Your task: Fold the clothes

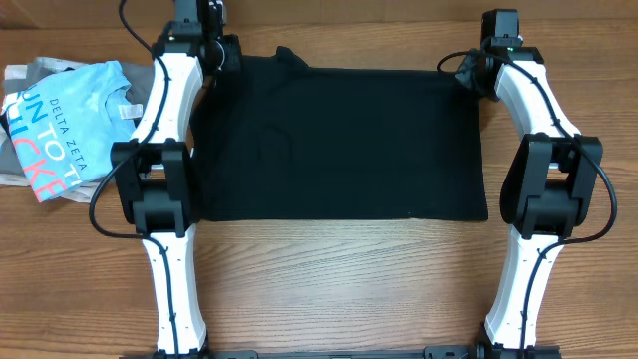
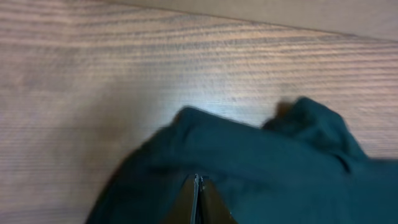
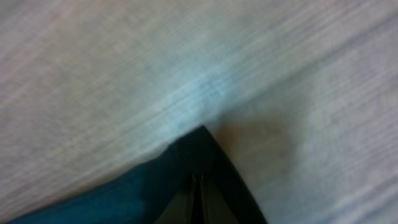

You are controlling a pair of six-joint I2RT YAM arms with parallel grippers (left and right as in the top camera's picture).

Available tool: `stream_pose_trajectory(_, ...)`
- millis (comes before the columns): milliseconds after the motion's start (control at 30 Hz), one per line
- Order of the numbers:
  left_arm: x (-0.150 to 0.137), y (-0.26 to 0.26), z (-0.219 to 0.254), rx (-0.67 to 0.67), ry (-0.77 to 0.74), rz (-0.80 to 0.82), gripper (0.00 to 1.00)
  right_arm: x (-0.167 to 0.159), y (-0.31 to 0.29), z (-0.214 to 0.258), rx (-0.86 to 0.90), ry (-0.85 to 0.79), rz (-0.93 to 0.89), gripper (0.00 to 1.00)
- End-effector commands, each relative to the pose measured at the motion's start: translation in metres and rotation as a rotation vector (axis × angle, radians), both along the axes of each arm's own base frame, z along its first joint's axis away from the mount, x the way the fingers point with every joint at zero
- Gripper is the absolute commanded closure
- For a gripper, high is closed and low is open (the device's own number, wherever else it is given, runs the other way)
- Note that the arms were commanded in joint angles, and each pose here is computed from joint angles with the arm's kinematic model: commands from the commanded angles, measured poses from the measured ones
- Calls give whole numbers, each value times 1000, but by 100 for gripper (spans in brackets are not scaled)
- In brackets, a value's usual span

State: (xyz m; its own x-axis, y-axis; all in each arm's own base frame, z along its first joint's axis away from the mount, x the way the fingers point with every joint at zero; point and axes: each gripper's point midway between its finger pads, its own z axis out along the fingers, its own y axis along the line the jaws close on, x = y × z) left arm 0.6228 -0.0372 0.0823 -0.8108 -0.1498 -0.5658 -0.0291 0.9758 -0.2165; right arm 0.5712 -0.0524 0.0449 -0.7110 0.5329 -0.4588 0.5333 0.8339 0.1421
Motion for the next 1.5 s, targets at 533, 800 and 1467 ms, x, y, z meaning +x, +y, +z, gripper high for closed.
stream_pose_trajectory(533, 38, -13, 2, 63, -192, -163, 6, 6, 12, 15, 96, -38, -29, 96)
stream_pose_trajectory(800, 50, -53, -41, 71, -230, -242, 23, 4, 12, 14, 96, -29, -29, 96)
stream_pose_trajectory(1467, 41, -79, -73, 175, -169, -239, 35, 1, 12, 12, 95, -16, -27, 96)
